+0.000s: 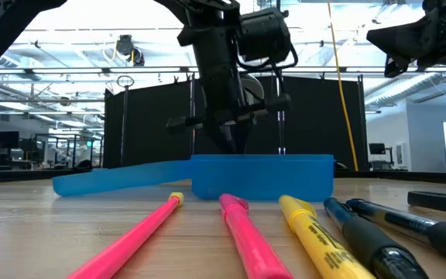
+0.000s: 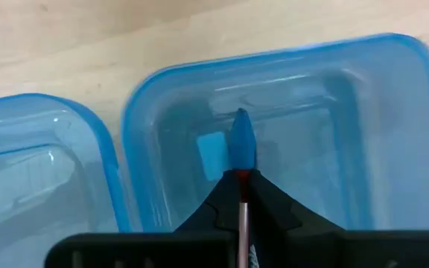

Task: Pick & place school supplies into a supply box
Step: Put the brown pencil into the blue supply box, then put the pink pencil into the blue supply box

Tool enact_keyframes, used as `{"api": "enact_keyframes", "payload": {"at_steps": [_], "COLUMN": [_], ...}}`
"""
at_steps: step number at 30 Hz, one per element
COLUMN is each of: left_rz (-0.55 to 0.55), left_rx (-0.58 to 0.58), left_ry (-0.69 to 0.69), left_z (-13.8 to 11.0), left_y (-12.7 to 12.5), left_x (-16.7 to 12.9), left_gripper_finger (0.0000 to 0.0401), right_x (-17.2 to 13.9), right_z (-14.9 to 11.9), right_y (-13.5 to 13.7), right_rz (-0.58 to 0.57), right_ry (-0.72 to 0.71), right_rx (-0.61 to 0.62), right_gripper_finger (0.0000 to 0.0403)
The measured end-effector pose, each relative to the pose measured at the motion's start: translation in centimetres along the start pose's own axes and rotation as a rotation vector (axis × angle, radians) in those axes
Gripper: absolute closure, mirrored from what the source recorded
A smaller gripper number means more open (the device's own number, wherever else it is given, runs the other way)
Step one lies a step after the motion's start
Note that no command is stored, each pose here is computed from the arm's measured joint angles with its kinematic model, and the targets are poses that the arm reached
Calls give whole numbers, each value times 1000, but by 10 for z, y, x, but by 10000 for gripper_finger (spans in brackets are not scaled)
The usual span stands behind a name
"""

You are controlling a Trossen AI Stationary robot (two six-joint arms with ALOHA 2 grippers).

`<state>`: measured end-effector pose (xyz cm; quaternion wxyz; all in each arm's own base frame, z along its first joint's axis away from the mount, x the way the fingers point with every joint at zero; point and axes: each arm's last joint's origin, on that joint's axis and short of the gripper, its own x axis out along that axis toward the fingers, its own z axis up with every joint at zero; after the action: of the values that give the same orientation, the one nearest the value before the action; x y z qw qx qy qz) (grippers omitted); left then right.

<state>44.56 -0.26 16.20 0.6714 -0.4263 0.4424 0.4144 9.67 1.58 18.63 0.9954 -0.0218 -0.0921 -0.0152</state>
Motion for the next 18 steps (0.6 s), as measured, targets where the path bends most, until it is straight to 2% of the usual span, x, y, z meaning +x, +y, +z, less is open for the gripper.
{"api": "enact_keyframes", "payload": {"at_steps": [8, 12, 18], "left_rz": [18, 18, 3], "left_rx": [14, 30, 74], "left_ry": [5, 6, 3], "left_z": [-3, -4, -6], "left_y": [0, 0, -3], "left_x": [9, 9, 1], "left_gripper_finger": [393, 358, 283], "right_x": [0, 0, 0], "right_z": [0, 0, 0], "right_y": [0, 0, 0], "right_rz": [0, 0, 0], "right_ry": [1, 2, 3], "right_rx": [0, -1, -1], "right_gripper_finger": [403, 403, 403]}}
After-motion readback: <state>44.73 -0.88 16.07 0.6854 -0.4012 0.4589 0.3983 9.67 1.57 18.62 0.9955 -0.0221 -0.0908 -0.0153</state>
